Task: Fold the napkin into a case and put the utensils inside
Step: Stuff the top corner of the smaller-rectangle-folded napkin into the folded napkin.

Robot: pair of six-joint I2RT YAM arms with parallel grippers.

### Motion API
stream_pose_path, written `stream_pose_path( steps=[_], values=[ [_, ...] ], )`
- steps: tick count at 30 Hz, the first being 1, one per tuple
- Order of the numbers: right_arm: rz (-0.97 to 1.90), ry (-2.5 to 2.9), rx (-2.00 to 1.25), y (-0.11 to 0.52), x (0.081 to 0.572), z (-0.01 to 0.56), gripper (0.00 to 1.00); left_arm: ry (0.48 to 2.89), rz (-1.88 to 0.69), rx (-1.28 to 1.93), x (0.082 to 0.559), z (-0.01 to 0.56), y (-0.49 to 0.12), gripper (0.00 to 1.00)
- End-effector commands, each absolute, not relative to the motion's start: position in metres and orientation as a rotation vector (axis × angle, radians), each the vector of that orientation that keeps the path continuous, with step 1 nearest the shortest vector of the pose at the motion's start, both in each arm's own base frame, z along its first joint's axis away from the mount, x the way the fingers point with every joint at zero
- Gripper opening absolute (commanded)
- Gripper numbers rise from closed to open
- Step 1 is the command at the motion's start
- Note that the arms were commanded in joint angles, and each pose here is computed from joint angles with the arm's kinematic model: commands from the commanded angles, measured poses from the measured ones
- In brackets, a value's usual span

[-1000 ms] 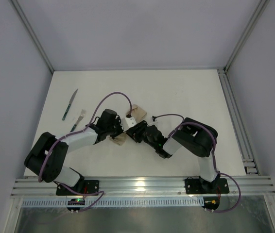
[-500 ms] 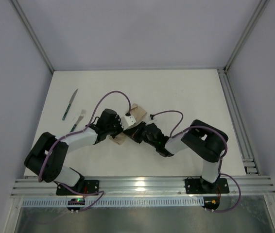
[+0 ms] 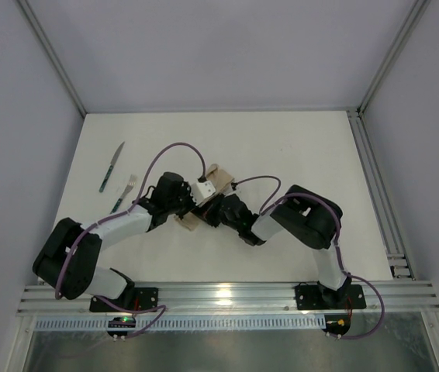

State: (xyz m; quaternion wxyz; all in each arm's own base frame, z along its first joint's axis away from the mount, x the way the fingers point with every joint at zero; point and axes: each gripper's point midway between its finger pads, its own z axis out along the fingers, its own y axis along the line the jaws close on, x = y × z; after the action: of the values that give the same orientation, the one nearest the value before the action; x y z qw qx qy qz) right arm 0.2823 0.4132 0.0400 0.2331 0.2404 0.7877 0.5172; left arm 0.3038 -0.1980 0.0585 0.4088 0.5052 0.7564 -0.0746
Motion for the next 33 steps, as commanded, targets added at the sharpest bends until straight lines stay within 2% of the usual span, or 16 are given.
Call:
stream_pose_path(
  steps=[1,15,20,28,33],
  values=[
    [1.446,2.092,0.662,0.418,0.3,0.054,0.04,1.853,-0.252,1.273,0.3,0.071,-0.206,0.0],
    [1.438,1.959,0.743,0.414,0.337,0.063,0.04,1.846,-0.317,1.37,0.284,0.062,-0.209,0.0],
    [1.513,1.935,0.729,0.424,0.336,0.078,0.04,1.9,-0.244,1.357,0.293,0.049,-0.202,0.0],
    [1.465,1.847,0.919,0.395,0.356,0.055,0.07,1.911,-0.228,1.375,0.294,0.042,-0.199,0.0],
    [1.42,1.952,0.82,0.396,0.343,0.054,0.11,1.924,-0.131,1.371,0.303,0.032,-0.189,0.0]
  ],
)
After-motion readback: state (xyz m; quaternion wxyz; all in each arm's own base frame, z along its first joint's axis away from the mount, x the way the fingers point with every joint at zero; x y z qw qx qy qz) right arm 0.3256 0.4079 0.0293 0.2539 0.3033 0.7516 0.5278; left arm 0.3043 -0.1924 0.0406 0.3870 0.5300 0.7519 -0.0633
